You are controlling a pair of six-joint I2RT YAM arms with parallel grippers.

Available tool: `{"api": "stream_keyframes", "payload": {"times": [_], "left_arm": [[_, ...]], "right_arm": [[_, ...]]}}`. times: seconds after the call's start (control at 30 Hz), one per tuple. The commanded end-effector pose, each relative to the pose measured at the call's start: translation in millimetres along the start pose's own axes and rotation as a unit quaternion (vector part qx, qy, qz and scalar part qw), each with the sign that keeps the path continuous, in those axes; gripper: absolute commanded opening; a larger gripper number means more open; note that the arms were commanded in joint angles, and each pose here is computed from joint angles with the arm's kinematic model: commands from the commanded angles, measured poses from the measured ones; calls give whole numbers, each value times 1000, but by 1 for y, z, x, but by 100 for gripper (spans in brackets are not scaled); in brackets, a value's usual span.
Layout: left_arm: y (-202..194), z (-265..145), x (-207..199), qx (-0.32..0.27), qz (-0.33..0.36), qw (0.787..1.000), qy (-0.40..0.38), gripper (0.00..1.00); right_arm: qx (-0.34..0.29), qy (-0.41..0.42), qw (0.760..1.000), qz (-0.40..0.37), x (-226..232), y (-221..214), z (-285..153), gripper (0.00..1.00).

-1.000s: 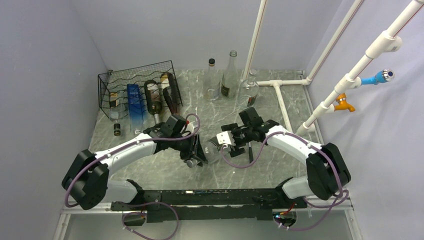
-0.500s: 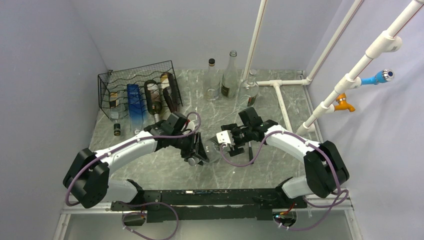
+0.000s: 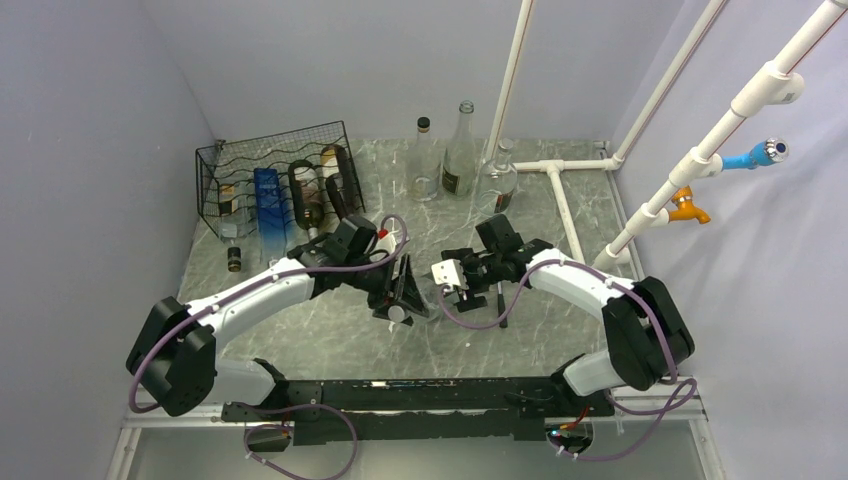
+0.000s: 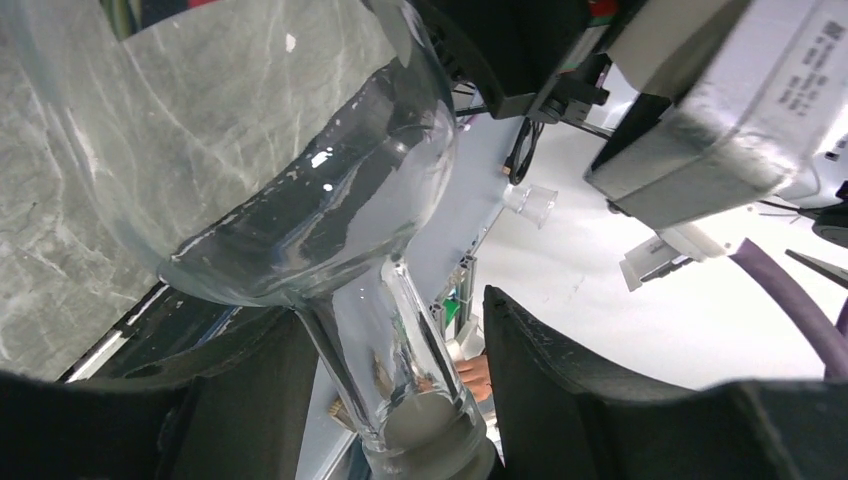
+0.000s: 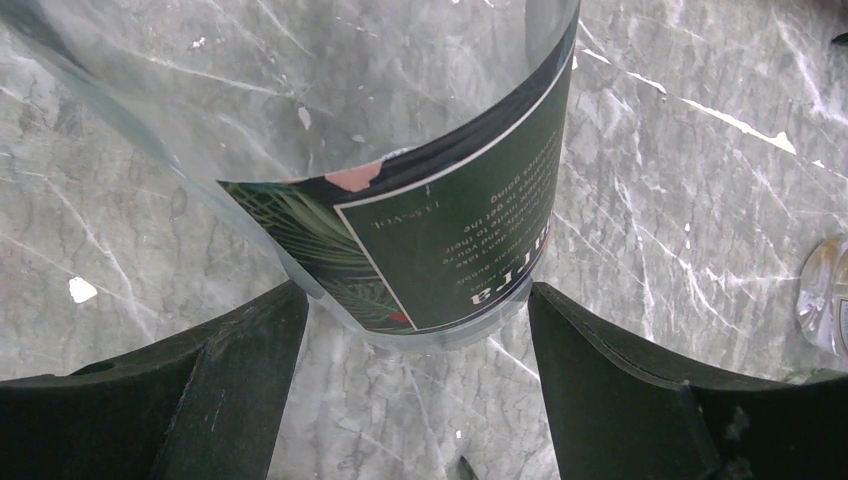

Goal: Take the wine bottle off the wine rack
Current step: Place the wine bottle at the center of the board.

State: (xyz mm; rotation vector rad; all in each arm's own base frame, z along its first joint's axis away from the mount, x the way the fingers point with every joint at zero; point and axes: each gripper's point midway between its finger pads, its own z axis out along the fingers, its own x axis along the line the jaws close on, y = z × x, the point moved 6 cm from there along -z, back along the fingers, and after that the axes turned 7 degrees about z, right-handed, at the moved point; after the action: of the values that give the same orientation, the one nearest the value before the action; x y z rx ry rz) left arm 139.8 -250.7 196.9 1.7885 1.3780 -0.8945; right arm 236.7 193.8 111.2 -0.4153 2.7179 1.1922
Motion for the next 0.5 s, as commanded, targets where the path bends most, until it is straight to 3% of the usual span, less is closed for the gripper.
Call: {"api": "stream_keyframes", "payload": {"times": [0.0,0.47], "left_arm": [[18,-11,-43,-23,109,990,-83,64],[21,-11,-50,-14,128,986,-104,70]], "right_arm": [[-36,40,998,19,13,8,8,82],[-47,63,996,50,16,5,8,84]]}}
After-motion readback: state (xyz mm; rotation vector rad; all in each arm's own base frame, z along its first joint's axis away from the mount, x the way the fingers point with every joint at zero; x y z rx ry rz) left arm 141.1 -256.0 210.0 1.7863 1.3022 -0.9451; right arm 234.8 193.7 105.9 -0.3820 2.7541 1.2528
